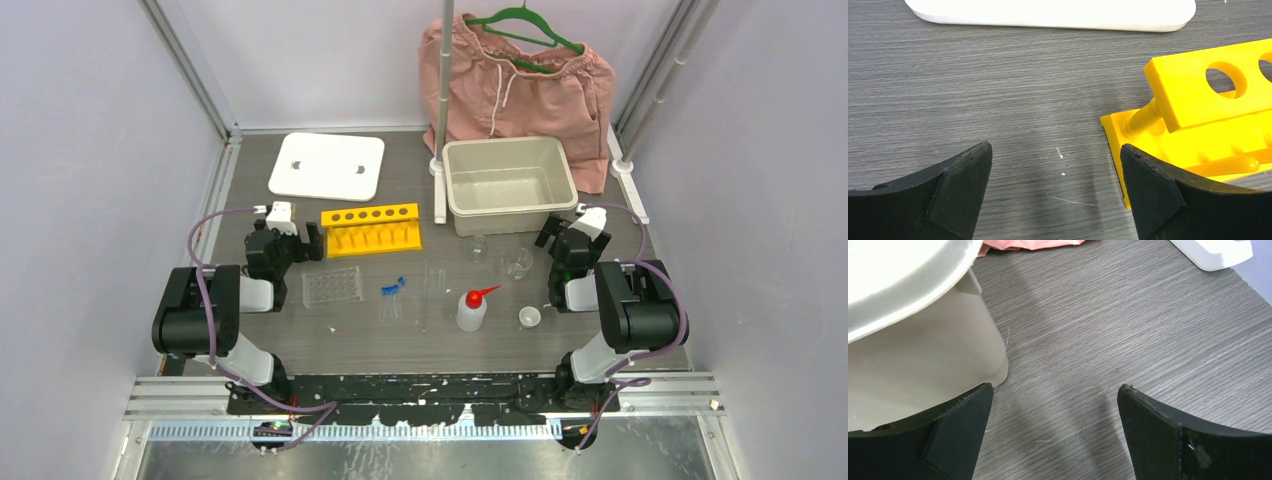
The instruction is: Organize the chemistry lab equipment
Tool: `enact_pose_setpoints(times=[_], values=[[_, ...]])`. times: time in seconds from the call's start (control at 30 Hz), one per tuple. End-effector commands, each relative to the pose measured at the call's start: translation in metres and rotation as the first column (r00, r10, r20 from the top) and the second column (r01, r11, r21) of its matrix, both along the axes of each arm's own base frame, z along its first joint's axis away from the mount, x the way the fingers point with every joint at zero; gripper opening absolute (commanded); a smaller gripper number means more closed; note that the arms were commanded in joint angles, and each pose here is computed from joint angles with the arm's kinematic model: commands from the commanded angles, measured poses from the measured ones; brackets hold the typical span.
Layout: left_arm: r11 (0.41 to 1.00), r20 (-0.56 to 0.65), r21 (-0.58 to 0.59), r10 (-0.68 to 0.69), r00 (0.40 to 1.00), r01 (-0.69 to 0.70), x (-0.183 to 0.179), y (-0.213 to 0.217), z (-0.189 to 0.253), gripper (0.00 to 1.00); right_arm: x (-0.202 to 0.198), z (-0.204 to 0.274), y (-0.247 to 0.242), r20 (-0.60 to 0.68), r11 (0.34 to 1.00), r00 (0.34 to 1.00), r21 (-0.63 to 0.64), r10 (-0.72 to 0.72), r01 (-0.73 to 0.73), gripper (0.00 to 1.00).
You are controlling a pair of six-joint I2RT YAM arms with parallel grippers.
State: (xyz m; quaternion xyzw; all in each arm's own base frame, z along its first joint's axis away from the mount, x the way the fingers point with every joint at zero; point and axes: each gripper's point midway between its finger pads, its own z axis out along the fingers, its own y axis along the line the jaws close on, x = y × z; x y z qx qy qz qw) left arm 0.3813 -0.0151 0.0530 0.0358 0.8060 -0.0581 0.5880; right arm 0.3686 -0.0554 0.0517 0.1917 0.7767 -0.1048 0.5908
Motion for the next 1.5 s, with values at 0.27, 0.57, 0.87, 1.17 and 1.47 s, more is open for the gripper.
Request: enact_pose_setpoints(times=[0.27, 0.57, 0.87, 1.17, 1.47], values=[[1.000, 0.071, 0.023, 0.010, 0.997, -0.012, 0.013, 0.003, 0.021, 1.00, 0.013, 0.023, 0.001, 0.085, 1.000, 0.996, 0.000, 0.000, 0.000, 1.00], [1.000, 0.057, 0.014, 0.013, 0.998, -0.014, 0.013, 0.006, 0.032, 1.00, -0.004, 0.041, -0.014, 0.160, 0.996, 0.983, 0.021, -0.093, 0.091, 1.00], [1.000, -0.120, 0.028, 0.010, 0.993, -0.007, 0.004, 0.011, 0.077, 1.00, -0.062, 0.098, -0.050, 0.113, 0.908, 0.903, 0.113, -0.415, 0.403, 1.00], [1.000, -0.255, 0.001, 0.028, 0.967, -0.029, -0.031, 0.022, 0.156, 1.00, -0.082, 0.210, -0.008, 0.048, 0.886, 0.950, 0.379, -0.308, 0.268, 1.00], [0.997, -0.388, 0.006, 0.068, 0.919, -0.071, -0.071, 0.028, 0.215, 0.99, -0.051, 0.276, 0.122, 0.000, 0.852, 0.982, 0.497, 0.191, -0.166, 1.00]])
